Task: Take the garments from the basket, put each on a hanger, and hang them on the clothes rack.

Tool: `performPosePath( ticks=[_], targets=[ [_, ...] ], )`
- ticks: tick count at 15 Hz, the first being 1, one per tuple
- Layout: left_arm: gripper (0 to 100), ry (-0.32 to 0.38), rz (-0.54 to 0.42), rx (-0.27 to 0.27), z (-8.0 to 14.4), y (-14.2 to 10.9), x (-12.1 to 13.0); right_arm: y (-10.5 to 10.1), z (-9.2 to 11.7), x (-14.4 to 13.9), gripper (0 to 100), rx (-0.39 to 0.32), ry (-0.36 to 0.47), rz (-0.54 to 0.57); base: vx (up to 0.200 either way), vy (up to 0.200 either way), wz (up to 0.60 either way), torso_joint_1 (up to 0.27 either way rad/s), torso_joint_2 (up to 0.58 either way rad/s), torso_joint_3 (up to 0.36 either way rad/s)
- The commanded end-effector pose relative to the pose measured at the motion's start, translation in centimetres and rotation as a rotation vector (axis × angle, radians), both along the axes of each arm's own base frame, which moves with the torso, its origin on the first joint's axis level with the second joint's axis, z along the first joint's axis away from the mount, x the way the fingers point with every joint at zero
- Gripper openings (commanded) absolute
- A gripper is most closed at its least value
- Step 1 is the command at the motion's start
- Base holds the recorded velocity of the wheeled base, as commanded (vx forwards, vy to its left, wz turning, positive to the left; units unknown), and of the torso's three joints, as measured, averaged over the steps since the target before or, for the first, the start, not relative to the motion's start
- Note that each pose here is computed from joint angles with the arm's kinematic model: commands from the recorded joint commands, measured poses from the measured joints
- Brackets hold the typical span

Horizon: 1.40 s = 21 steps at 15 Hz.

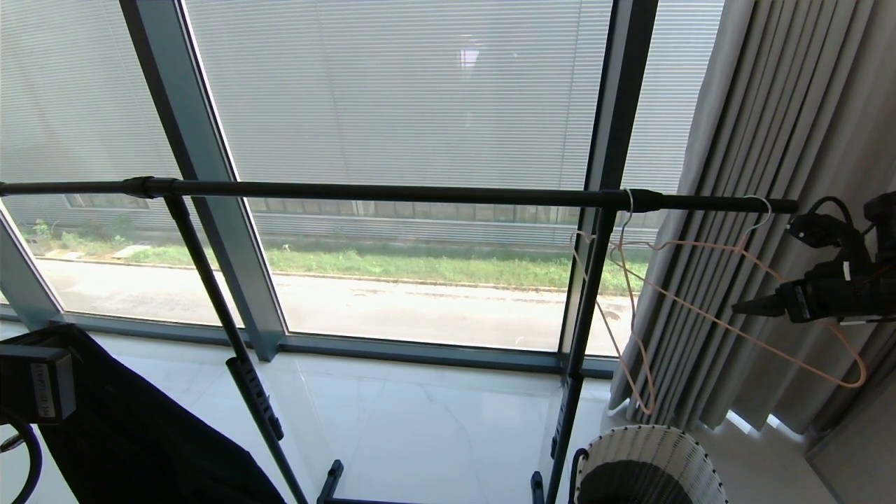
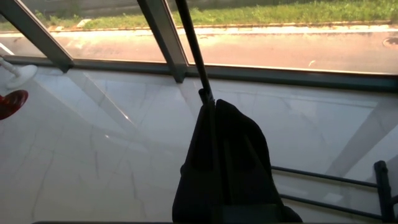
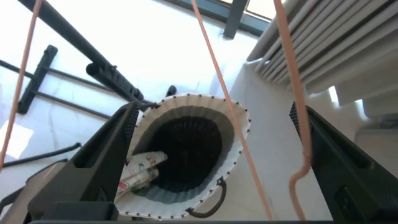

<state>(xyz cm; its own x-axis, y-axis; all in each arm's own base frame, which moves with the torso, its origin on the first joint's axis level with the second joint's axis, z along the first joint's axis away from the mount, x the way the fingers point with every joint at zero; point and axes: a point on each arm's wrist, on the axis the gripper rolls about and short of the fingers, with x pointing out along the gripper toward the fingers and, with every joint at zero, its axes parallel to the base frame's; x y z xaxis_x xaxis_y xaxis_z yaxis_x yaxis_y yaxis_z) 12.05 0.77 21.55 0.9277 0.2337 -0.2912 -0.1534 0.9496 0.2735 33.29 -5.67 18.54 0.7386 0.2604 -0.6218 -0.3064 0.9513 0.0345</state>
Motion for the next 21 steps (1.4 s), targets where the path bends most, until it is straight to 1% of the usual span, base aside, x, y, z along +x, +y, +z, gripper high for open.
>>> performPosePath(
  ticks=[1,3,5,9,10,12,13,15,16,17,18,20,21],
  targets=[
    [0,-0.003,0.001,0.0,0.0,0.0,-0.1,0.5,0.2,0.0,100,0.004,-0.005,0.004,0.0,0.0,0.0,0.0,0.0,0.0],
    [0,-0.005,0.004,0.001,0.1,0.0,-0.1,0.0,-0.3,0.5,100,-0.011,-0.001,-0.021,0.0,0.0,0.0,0.0,0.0,0.0],
    [0,-0.013,0.007,0.002,0.3,0.0,-0.1,-1.0,-0.4,1.3,100,-0.027,-0.037,-0.057,0.0,0.0,0.0,0.0,0.0,0.0],
    [0,-0.014,0.007,0.002,0.3,0.0,-0.1,-0.7,-0.4,0.6,100,-0.027,-0.027,-0.055,0.0,0.0,0.0,0.0,0.0,0.0],
    [0,-0.014,0.007,0.002,0.3,0.0,-0.1,-0.7,-0.6,0.7,100,-0.035,-0.022,-0.064,0.0,0.0,0.0,0.0,0.0,0.0],
    [0,-0.014,0.008,0.003,0.3,0.0,-0.1,-0.8,-1.0,0.5,100,-0.066,0.001,-0.119,0.0,0.0,0.0,0.0,0.0,0.0],
    [0,-0.016,0.007,0.002,0.3,0.0,-0.1,-0.7,-0.9,0.5,100,-0.06,0.0,-0.127,0.0,0.0,0.0,0.0,0.0,0.0],
    [0,-0.017,0.007,0.002,0.4,0.0,-0.1,0.6,-0.7,0.5,100,0.001,0.01,-0.149,0.0,0.0,0.0,0.0,0.0,0.0],
    [0,-0.016,0.007,0.002,0.3,0.0,-0.1,1.3,-0.7,0.7,100,0.02,0.018,-0.166,0.0,0.0,0.0,0.0,0.0,0.0],
    [0,-0.016,0.007,0.002,0.3,0.0,-0.1,1.3,-0.7,0.7,100,0.02,0.018,-0.166,0.0,0.0,0.0,0.0,0.0,0.0],
    [0,-0.017,0.007,0.002,0.4,0.0,-0.1,2.9,-0.8,0.9,100,0.012,0.03,-0.203,0.0,0.0,0.0,0.0,0.0,0.0],
    [0,-0.019,0.007,0.002,0.4,0.0,-0.1,3.6,-1.1,1.2,100,-0.003,0.021,-0.234,0.0,0.0,0.0,0.0,0.0,0.0],
    [0,-0.022,0.007,0.002,0.4,0.0,-0.3,4.5,-1.3,1.4,100,-0.02,0.007,-0.266,0.0,0.0,0.0,0.0,0.0,0.0]
  ],
)
